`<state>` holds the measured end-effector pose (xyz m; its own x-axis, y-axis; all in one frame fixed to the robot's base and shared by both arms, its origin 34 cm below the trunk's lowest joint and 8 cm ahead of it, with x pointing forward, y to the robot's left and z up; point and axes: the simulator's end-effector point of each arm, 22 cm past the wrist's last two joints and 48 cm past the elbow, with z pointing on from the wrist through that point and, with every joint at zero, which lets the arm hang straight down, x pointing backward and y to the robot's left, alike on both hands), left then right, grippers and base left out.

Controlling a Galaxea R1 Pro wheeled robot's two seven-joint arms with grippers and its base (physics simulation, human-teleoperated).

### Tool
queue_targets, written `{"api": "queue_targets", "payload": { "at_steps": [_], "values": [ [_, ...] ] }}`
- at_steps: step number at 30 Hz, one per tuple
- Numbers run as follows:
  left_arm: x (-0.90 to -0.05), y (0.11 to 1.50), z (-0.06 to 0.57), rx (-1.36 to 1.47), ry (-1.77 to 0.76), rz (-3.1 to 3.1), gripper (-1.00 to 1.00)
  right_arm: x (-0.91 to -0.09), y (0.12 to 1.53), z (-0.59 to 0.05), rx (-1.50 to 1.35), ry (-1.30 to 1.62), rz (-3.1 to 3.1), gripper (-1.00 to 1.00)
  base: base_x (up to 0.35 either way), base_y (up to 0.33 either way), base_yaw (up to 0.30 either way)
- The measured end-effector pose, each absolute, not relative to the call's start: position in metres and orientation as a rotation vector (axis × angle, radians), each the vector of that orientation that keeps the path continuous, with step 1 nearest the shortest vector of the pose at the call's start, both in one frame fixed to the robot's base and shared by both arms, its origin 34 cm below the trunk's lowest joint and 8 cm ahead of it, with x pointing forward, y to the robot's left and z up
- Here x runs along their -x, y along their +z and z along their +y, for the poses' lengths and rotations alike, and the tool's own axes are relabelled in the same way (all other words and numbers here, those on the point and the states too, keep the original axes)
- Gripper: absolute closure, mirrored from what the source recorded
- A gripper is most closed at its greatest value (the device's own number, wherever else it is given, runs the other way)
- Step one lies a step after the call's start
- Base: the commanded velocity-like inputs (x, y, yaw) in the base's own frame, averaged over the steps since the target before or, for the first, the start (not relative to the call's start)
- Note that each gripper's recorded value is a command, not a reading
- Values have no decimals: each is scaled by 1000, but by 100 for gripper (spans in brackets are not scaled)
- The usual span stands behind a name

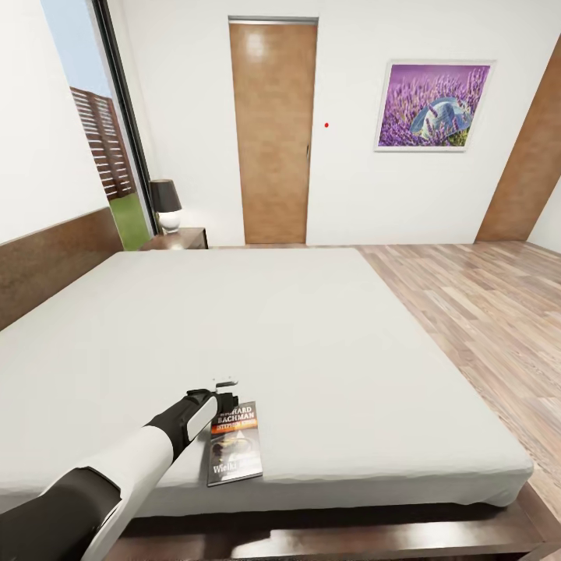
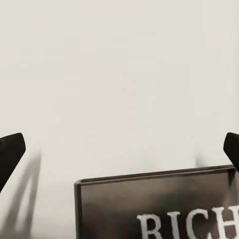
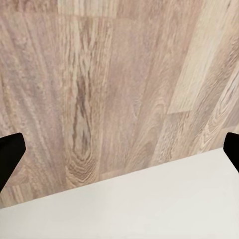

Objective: In the bedroom, move the book from the bed onto either nightstand, and place the two sandals side by side next to the bed.

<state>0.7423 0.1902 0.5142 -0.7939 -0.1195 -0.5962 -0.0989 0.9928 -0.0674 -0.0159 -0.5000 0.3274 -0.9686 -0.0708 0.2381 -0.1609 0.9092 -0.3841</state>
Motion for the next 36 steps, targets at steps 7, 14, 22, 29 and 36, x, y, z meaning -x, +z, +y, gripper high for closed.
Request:
{"api": "queue_targets", "payload": {
  "at_steps": [7,14,22,29,36],
  "values": [
    [-742,514,190,152,-43,2494,-100,16,327,-500,-175,601,-2853,-100,0,0,0],
    [-744,510,189,145,-43,2483,-100,17,319,-500,-175,602,-2855,-100,0,0,0],
    [-744,510,189,145,-43,2483,-100,17,319,-500,-175,602,-2854,-100,0,0,0],
    [-744,510,189,144,-43,2483,-100,17,319,-500,-175,602,-2854,-100,0,0,0],
    [-744,510,189,144,-43,2483,-100,17,319,-500,-175,602,-2854,-100,0,0,0]
  ]
}}
